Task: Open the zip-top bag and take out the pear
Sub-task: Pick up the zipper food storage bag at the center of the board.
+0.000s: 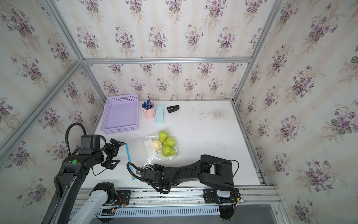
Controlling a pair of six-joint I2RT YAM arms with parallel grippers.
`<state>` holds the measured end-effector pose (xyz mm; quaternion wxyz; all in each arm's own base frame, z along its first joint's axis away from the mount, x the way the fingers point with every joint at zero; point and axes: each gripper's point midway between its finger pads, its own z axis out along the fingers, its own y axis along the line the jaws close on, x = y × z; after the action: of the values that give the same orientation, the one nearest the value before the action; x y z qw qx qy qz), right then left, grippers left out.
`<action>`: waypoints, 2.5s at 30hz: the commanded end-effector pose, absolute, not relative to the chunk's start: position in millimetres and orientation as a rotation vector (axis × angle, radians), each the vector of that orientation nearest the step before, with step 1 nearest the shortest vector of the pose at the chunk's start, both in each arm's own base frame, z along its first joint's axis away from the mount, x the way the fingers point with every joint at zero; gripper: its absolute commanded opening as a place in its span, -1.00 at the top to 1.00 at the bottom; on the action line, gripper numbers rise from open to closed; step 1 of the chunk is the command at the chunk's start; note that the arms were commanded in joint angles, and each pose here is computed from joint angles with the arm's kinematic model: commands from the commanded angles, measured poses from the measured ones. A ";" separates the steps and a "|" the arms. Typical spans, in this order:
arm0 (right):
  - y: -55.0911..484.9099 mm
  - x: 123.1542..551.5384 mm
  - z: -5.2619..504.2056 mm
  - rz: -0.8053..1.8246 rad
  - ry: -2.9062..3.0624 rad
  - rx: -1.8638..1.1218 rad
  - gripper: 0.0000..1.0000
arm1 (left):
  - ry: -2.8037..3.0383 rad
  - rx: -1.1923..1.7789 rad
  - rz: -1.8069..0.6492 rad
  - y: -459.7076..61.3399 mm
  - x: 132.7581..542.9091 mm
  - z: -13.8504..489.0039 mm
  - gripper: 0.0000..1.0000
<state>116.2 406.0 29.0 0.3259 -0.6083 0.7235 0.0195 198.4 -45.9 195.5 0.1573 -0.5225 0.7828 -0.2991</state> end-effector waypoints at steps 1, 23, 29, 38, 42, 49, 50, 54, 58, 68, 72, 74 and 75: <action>426.2 132.1 30.5 -0.041 1.750 -1.606 -0.34 | 2.254 -1.360 -0.879 -41.6 207.1 212.4 -1.00; 429.5 209.5 155.5 0.192 1.825 -1.216 1.00 | 2.082 -1.269 -1.113 -42.5 224.3 274.9 -1.00; 382.1 202.1 223.5 0.506 1.936 -1.050 1.00 | 1.982 -1.214 -1.311 -62.8 214.2 329.5 -1.00; 345.9 210.6 233.4 0.683 2.051 -0.914 1.00 | 1.979 -1.104 -1.483 -98.0 187.5 377.0 -1.00; 342.5 218.6 229.5 0.692 2.057 -0.889 1.00 | 2.115 -1.005 -1.458 -129.4 186.0 369.6 -1.00; 333.6 230.7 224.6 0.680 2.091 -0.873 1.00 | 2.293 -0.862 -1.495 -198.4 188.6 357.1 -1.00; 332.8 231.6 226.0 0.682 2.092 -0.867 1.00 | 2.275 -0.875 -1.474 -194.3 190.2 360.2 -1.00; 331.2 232.7 225.2 0.688 2.102 -0.865 1.00 | 2.358 -0.831 -1.437 -195.4 173.4 367.4 -1.00; 330.3 231.5 223.1 0.702 2.114 -0.859 1.00 | 2.415 -0.866 -1.458 -216.1 156.4 352.9 -1.00; 325.8 225.1 222.4 0.742 2.124 -0.826 1.00 | 2.233 -1.135 -1.377 -255.0 179.6 314.4 -0.99; 325.9 222.9 225.6 0.767 2.124 -0.811 1.00 | 2.186 -1.195 -1.282 -257.9 192.6 308.6 -0.93; 326.0 221.7 225.8 0.778 2.125 -0.808 1.00 | 2.157 -1.224 -1.258 -255.4 197.2 303.6 -0.81; 326.1 220.5 225.4 0.784 2.127 -0.809 1.00 | 2.139 -1.235 -1.251 -254.6 199.8 301.4 -0.72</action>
<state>221.8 322.2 217.9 0.3545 -0.3209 0.8306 0.2853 183.1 -262.9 296.5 0.1465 -0.3985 0.7923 -0.4381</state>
